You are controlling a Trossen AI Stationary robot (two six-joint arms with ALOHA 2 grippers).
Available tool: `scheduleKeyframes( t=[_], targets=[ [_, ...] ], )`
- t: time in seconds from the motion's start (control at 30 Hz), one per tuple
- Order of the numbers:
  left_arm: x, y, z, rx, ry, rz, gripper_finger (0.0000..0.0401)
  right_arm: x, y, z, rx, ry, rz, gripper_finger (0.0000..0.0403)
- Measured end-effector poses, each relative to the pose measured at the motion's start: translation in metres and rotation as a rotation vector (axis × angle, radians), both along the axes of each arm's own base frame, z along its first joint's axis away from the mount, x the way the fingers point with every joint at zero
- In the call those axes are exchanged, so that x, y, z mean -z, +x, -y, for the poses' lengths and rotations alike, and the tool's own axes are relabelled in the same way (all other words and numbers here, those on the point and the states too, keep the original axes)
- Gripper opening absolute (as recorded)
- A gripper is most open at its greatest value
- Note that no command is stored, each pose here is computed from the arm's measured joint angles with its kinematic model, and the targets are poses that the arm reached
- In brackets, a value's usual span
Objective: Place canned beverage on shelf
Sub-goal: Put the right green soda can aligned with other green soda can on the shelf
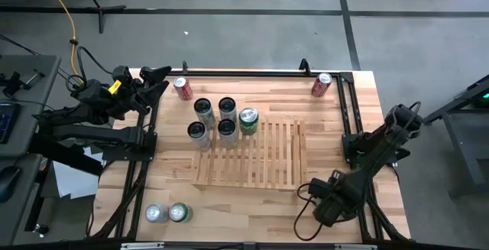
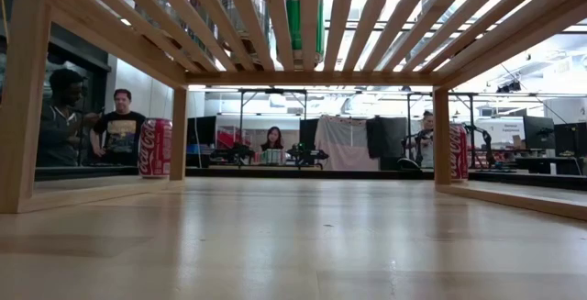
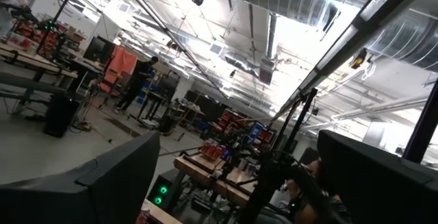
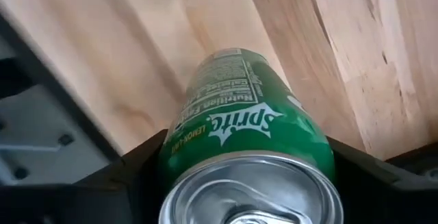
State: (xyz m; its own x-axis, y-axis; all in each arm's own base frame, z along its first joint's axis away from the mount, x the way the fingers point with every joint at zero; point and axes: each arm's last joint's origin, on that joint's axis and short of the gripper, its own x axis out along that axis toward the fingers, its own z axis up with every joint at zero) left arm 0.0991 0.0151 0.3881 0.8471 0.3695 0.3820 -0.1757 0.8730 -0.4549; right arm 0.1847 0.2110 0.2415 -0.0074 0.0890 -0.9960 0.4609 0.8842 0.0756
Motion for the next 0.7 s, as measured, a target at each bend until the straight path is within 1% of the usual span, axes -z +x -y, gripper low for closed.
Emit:
scheduleKeyframes(
  t=[0.13, 0.23, 0.33, 0.4, 0.47, 0.53, 0.6, 0.7],
  targets=[
    [0.0, 0.0, 0.0, -0.012, 0.024, -0.011, 0.0388, -0.042, -0.009, 0.009, -0.01, 0.078, 0.032, 0.0285],
    [0.001, 0.001, 0.0, -0.023, 0.05, -0.037, 0.0388, -0.083, -0.019, 0.019, -0.018, 0.192, 0.096, 0.0285],
    [-0.004, 0.001, 0.0, -0.019, 0.058, -0.131, 0.0388, -0.124, -0.024, 0.033, 0.021, 0.279, 0.187, 0.0285],
    [-0.01, 0.002, 0.0, -0.014, 0.054, -0.224, 0.0388, -0.151, -0.024, 0.045, 0.067, 0.296, 0.285, 0.0285],
    [-0.02, 0.004, 0.001, 0.012, 0.057, -0.313, 0.0388, -0.176, -0.021, 0.058, 0.101, 0.272, 0.419, 0.0285],
    [-0.032, 0.011, 0.001, 0.054, 0.064, -0.378, 0.0388, -0.197, -0.014, 0.071, 0.106, 0.223, 0.559, 0.0285],
    [-0.044, 0.021, 0.002, 0.106, 0.093, -0.442, 0.0388, -0.215, -0.003, 0.084, 0.091, 0.143, 0.689, 0.0285],
    [-0.061, 0.045, 0.004, 0.218, 0.143, -0.516, 0.0388, -0.239, 0.016, 0.103, 0.024, 0.011, 0.822, 0.0285]
  ],
)
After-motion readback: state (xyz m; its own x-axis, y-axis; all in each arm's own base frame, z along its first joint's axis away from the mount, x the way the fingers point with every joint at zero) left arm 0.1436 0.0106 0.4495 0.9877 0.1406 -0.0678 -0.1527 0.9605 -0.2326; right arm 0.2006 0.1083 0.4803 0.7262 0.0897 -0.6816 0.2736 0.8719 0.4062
